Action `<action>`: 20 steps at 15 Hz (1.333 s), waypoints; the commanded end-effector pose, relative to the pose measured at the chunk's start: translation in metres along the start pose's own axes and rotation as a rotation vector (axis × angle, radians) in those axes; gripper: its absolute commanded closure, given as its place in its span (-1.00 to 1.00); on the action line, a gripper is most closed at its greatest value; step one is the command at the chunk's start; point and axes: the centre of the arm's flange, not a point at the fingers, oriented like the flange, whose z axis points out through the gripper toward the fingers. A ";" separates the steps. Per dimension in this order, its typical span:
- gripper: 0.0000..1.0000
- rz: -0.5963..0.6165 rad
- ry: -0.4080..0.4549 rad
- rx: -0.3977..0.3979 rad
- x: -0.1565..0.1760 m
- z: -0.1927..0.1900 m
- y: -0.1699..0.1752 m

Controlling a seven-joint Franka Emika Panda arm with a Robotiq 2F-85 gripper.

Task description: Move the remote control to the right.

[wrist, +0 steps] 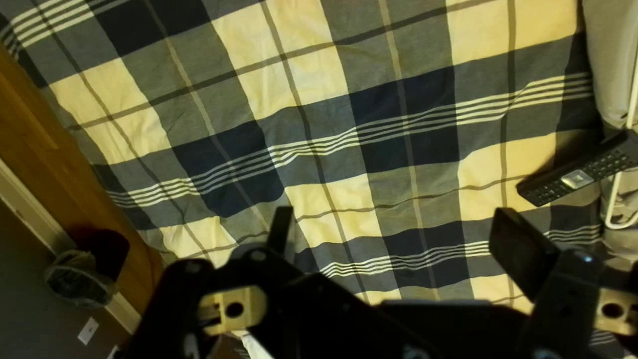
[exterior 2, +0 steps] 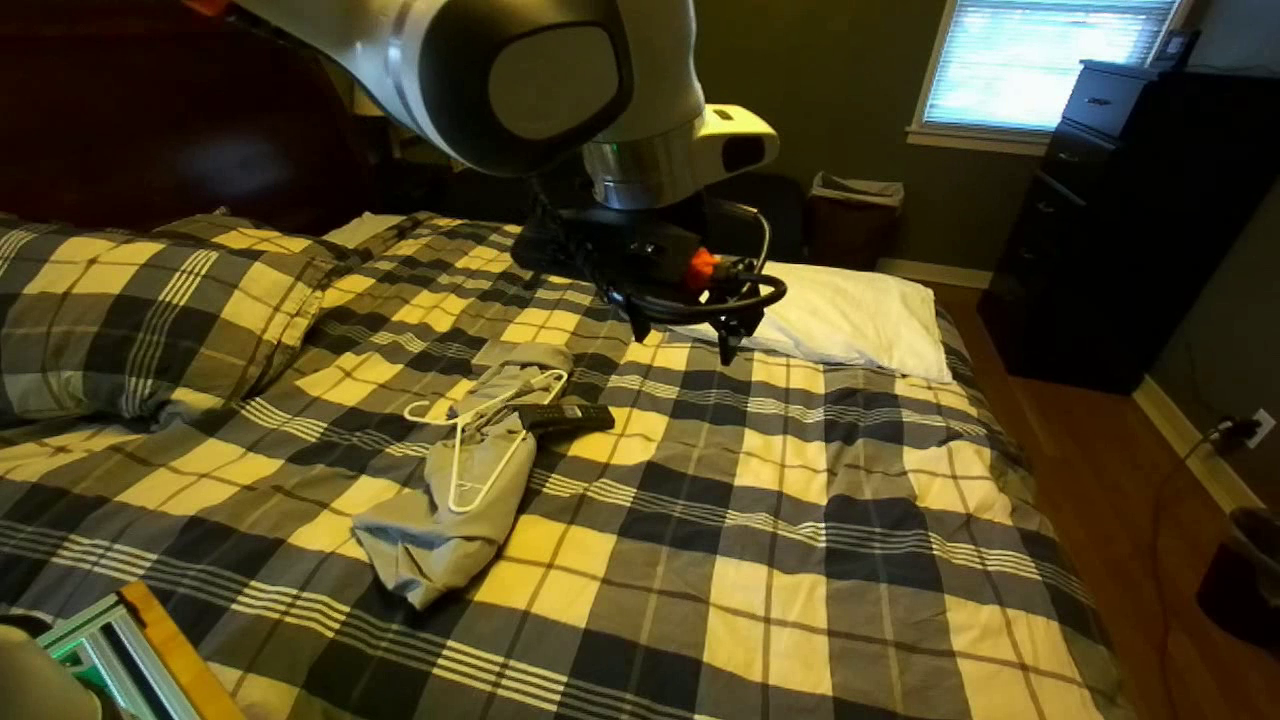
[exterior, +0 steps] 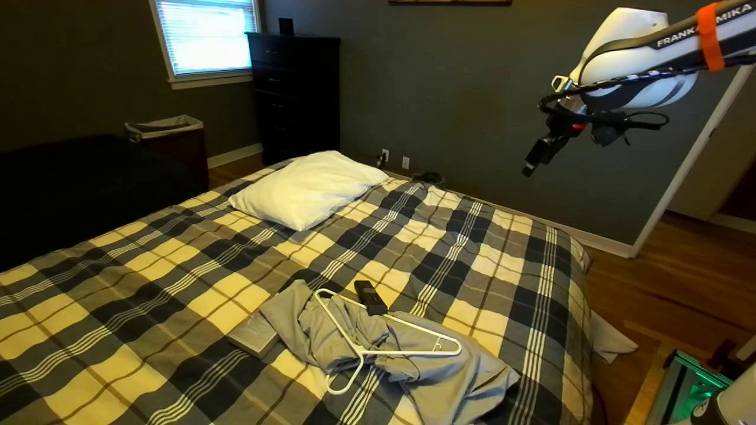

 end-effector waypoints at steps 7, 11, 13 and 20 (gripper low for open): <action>-1.00 0.333 -0.255 0.232 0.176 0.116 -0.046; -1.00 0.193 -0.404 0.306 0.222 0.156 -0.111; -1.00 0.211 -0.373 0.282 0.183 0.147 -0.118; -1.00 0.293 -0.479 0.457 0.233 0.217 -0.136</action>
